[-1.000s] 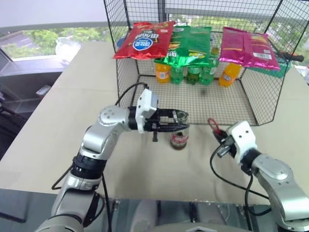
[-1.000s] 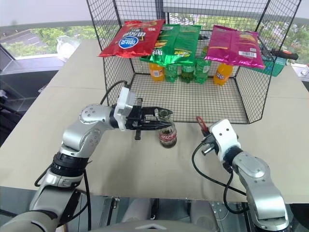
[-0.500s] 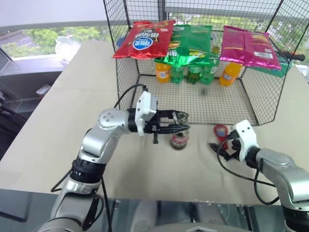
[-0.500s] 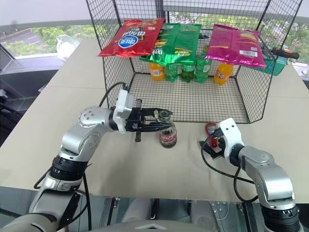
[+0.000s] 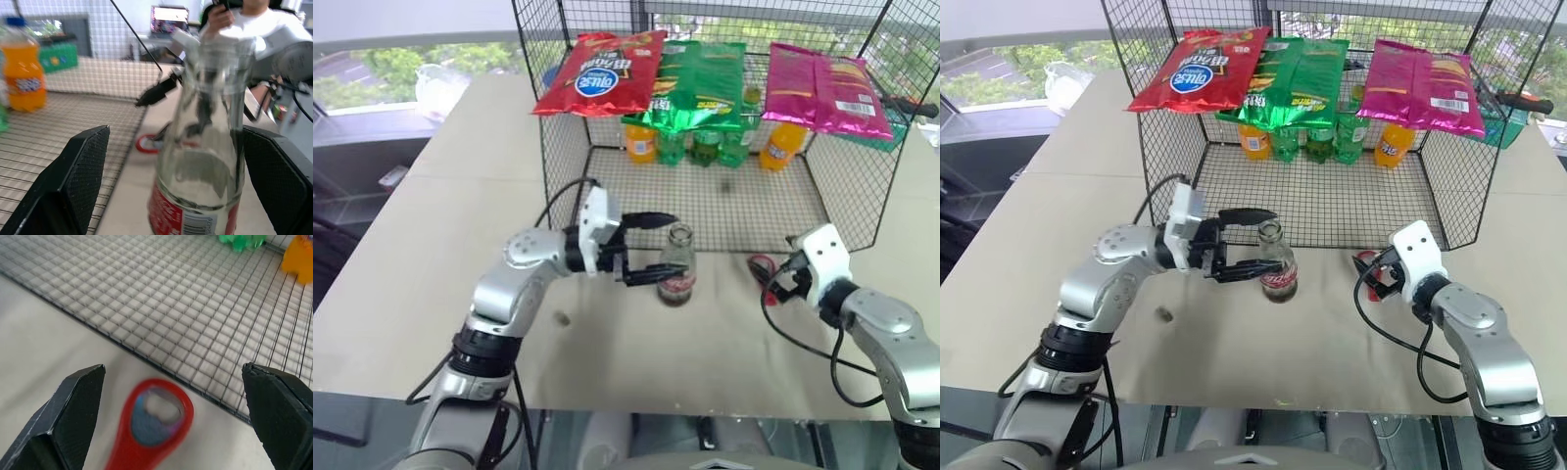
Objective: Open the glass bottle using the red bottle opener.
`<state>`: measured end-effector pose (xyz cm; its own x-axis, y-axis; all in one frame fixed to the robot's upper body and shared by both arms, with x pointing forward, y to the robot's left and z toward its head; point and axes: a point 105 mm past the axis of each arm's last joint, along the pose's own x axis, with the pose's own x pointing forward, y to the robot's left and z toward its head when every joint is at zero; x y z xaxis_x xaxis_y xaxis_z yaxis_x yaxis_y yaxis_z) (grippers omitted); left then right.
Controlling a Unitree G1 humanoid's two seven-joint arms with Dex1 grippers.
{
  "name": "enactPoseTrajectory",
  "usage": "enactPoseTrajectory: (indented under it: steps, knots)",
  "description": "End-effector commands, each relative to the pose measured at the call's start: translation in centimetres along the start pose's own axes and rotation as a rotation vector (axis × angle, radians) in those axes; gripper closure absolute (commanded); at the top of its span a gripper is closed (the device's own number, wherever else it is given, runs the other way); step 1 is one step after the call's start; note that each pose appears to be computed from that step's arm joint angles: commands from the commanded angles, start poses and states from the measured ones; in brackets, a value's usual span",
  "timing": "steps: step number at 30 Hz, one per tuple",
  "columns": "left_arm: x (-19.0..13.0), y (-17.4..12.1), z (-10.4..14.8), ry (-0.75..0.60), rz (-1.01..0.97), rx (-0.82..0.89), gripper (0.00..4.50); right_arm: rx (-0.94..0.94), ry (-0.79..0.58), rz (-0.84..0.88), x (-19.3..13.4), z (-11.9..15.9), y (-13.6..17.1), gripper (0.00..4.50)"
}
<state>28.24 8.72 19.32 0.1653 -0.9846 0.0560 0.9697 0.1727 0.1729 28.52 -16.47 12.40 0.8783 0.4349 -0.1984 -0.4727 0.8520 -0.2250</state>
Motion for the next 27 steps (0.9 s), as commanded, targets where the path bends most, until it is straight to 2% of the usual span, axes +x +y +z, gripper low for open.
enactPoseTrajectory:
  steps: [1, 5, 11, 18, 27]
  knots:
    - [-1.5, -0.1, 2.3, -0.063, 0.048, -0.005, 0.12, -0.033, -0.158, 0.015, -1.0, 2.4, 0.5, 0.0]
    - [-3.8, 0.6, 3.0, -0.096, 0.18, -0.069, 0.12, -0.048, -0.245, 0.089, -2.1, 2.7, 2.1, 0.0]
    - [-8.4, 0.9, 1.3, -0.045, 0.442, -0.074, 0.12, -0.049, -0.294, 0.121, -4.3, 1.3, 2.9, 0.0]
    - [-13.1, -0.8, -2.1, 0.122, 0.602, -0.086, 0.12, -0.055, -0.239, 0.157, -8.3, -1.3, 2.5, 0.0]
    - [-19.1, -2.0, -5.0, 0.202, 0.809, -0.154, 0.12, -0.044, -0.189, 0.121, -11.4, -3.6, 0.7, 0.0]
